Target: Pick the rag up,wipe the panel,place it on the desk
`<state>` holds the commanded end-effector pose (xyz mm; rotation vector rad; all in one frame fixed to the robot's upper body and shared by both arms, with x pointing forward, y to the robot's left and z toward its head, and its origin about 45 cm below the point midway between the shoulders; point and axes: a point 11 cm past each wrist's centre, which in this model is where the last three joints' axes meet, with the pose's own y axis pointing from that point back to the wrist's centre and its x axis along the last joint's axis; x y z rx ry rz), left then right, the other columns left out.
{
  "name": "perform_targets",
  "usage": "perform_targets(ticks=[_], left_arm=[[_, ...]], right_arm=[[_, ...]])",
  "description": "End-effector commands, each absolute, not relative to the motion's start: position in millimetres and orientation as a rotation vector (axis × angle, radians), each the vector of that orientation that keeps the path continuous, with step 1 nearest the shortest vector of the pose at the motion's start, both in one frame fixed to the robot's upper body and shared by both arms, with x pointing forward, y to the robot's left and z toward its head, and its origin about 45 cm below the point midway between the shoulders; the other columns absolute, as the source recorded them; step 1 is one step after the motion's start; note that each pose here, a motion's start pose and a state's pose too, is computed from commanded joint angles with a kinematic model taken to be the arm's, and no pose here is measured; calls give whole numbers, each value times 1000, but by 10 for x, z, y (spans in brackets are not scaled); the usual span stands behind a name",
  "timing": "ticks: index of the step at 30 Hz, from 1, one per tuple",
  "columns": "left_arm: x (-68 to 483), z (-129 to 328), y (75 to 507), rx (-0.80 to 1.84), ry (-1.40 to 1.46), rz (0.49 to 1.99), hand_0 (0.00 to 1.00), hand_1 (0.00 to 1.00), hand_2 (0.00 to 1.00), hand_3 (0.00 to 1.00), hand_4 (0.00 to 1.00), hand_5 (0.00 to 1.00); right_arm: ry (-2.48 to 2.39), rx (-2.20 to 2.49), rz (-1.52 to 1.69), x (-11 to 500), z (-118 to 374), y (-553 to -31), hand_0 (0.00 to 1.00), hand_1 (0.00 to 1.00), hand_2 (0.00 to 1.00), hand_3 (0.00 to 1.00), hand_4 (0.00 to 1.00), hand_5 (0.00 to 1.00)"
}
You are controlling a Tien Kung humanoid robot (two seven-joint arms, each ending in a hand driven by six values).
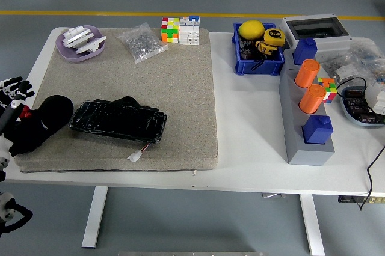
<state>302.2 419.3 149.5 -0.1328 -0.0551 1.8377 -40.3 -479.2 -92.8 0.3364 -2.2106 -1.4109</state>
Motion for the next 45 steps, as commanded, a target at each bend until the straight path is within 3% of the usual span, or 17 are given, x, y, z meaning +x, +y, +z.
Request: perform_targets(ticks=[16, 45], left_arm=[[2841, 1402, 4323, -80, -49, 1868, 576, 641, 594, 569, 722, 245], [3165, 1660, 4142, -114, -116, 1792, 582, 651, 595, 570, 730, 247]], right_arm=[[-2175, 351, -1390, -485, -929, -4784, 520, 570, 657, 560, 959, 414], [-2202, 340, -1410, -232, -940, -4767, 518, 572, 656, 559, 956, 413]])
